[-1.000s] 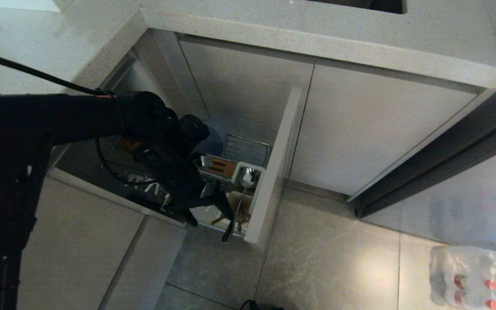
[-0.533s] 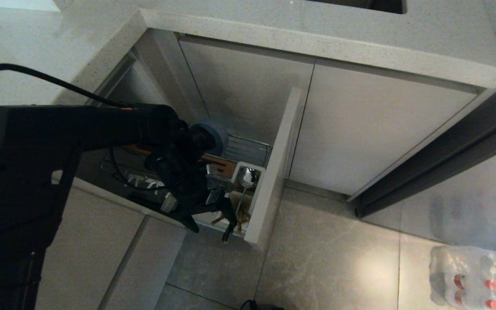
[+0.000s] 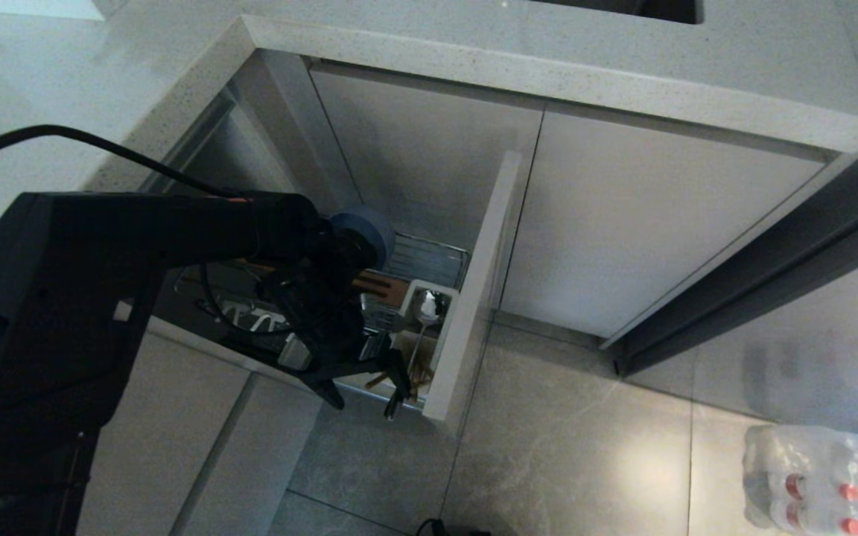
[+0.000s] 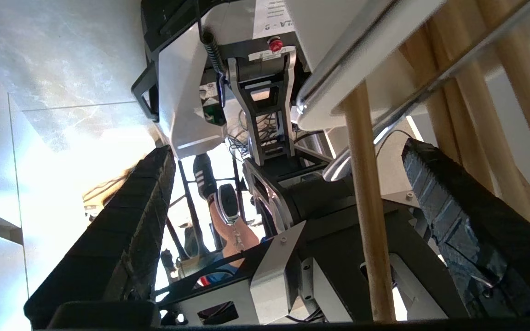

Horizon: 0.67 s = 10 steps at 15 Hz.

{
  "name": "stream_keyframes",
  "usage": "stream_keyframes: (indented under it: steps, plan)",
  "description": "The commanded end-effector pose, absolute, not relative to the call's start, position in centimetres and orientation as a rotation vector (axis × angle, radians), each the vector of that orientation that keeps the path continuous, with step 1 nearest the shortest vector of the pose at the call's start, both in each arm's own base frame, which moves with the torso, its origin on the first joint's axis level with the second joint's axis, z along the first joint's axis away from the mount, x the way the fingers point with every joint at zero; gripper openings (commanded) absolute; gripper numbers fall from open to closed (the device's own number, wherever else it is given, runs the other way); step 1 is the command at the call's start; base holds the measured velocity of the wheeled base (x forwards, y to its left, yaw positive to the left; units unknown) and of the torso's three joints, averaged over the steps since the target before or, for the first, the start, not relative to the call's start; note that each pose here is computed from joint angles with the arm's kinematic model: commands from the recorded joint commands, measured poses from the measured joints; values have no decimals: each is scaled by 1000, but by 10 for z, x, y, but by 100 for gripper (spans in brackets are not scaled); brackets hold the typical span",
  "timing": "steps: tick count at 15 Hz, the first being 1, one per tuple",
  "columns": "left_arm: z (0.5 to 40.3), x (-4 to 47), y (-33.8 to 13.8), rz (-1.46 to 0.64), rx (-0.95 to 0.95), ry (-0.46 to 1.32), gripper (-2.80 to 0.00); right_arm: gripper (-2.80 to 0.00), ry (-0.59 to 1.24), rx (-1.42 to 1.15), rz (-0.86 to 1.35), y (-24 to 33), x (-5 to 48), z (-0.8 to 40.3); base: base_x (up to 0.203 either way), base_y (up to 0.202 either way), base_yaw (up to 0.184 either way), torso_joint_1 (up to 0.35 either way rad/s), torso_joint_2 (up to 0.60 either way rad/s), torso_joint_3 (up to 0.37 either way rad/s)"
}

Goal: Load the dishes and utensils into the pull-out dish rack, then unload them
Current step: Take the chopsticks out of the cupboard

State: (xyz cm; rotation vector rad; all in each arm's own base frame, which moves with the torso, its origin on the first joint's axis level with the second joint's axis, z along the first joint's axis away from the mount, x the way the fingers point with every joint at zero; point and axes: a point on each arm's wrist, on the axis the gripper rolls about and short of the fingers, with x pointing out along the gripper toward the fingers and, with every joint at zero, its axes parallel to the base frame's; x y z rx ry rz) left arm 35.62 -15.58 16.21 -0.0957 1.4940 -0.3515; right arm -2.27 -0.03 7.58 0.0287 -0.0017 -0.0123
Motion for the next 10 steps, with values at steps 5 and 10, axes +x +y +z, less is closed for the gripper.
stream_keyframes:
  steps: [5, 10]
  plan:
    - [160, 356, -156, -348, -97, 1507, 0, -280, -2, 29, -12, 0, -23, 76, 0, 0, 0, 0, 0, 0]
    - [159, 357, -155, -335, -86, 1506, -280, -280, -2, 29, -12, 0, -23, 76, 0, 0, 0, 0, 0, 0]
